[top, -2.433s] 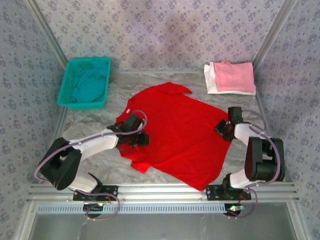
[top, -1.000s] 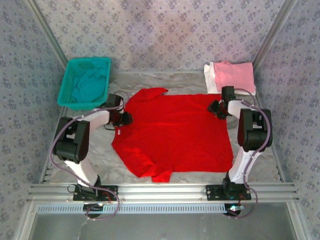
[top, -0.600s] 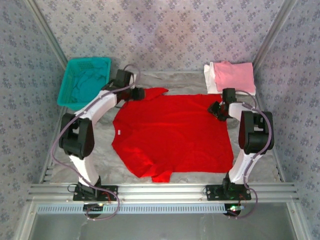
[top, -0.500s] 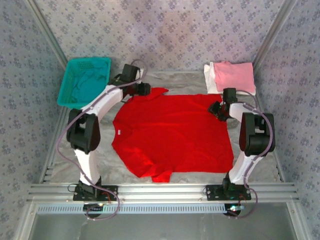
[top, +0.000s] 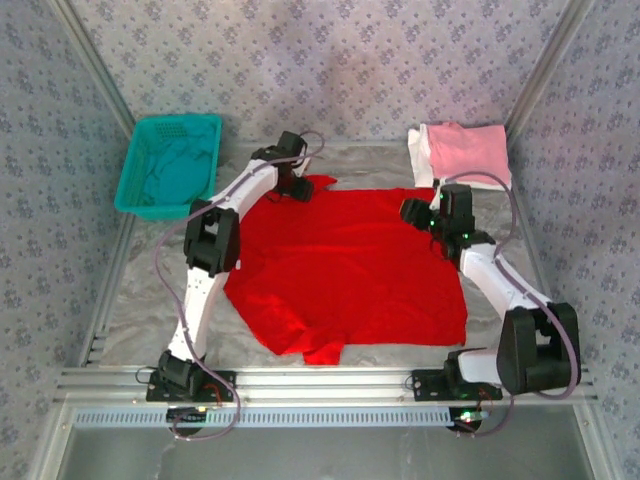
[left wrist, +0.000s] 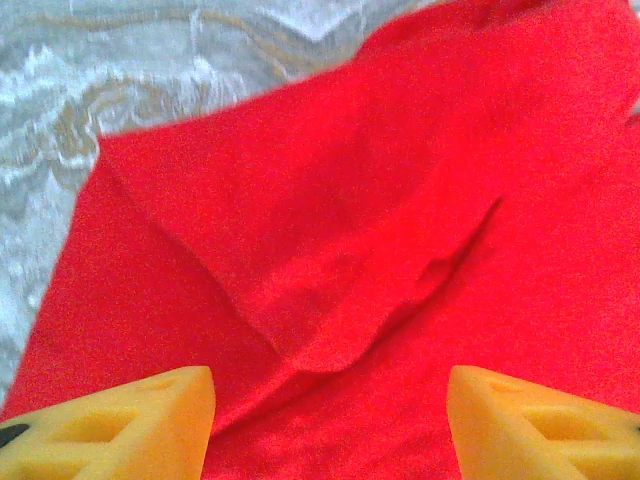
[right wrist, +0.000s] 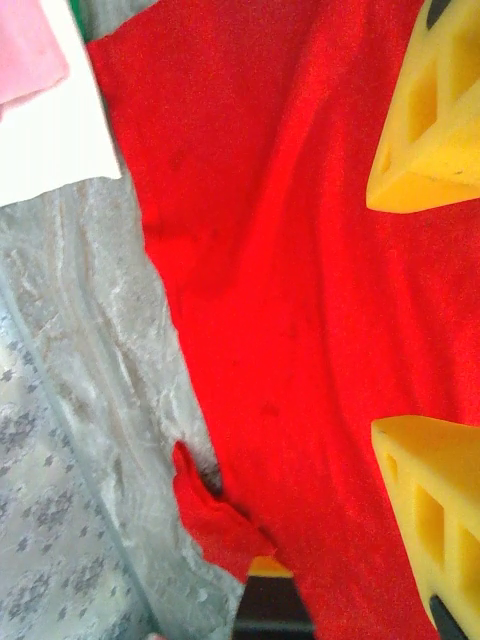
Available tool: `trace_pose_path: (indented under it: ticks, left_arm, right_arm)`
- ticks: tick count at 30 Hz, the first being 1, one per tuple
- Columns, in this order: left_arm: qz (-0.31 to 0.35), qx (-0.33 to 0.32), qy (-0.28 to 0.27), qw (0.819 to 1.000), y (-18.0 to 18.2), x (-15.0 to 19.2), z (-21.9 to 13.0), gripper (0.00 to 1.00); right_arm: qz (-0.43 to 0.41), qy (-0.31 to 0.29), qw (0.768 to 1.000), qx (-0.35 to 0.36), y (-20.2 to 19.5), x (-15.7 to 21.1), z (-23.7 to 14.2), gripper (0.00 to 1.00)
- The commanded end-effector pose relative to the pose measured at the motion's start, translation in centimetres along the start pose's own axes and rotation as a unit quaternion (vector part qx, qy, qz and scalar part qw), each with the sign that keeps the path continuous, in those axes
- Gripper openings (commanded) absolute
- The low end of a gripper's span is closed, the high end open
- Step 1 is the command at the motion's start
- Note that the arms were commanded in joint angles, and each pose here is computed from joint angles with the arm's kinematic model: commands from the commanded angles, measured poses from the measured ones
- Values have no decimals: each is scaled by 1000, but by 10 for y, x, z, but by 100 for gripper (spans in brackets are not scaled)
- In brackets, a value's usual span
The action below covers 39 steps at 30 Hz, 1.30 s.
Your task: Fold and stack the t-shirts
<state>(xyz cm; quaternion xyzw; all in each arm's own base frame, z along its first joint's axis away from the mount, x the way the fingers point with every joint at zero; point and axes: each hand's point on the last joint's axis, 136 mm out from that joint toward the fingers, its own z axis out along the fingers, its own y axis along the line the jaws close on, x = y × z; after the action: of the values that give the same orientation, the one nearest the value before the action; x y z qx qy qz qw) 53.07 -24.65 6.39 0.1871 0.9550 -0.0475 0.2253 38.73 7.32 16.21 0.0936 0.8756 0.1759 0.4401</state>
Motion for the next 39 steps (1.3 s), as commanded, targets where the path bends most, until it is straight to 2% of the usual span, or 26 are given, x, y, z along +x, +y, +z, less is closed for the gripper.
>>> trace_pose_path:
  ticks: [1,9,12,16,20,28,32,39]
  left_arm:
    - [24,-12,23,999,0,2,5,62]
    - [30,-16,27,999,1,-3,21,52]
    - [30,-11,33,999,0,-2,24,52]
    - [28,-10,36,999,-1,1,30,46]
    - [20,-11,31,999,-1,-3,27,30]
    - [12,-29,-2,999,5,-25,1,9]
    - [12,-44,-18,999,15,-34,-7,4]
    - [-2,-69,-77,995,56,-67,-21,5]
  right_arm:
    - [-30,-49,998,15,-5,-3,-7,59]
    - [-26,-61,997,42,-19,14,-21,60]
    - [-24,-60,997,41,-20,21,-23,60]
    - [-34,-67,997,23,-13,33,-21,60]
    - [-40,-63,997,22,-10,46,-15,60]
    - [-46,-50,998,19,-6,53,-10,62]
    - [-43,-45,998,18,-7,56,-8,63]
    - [-41,-39,998,16,-6,59,-5,63]
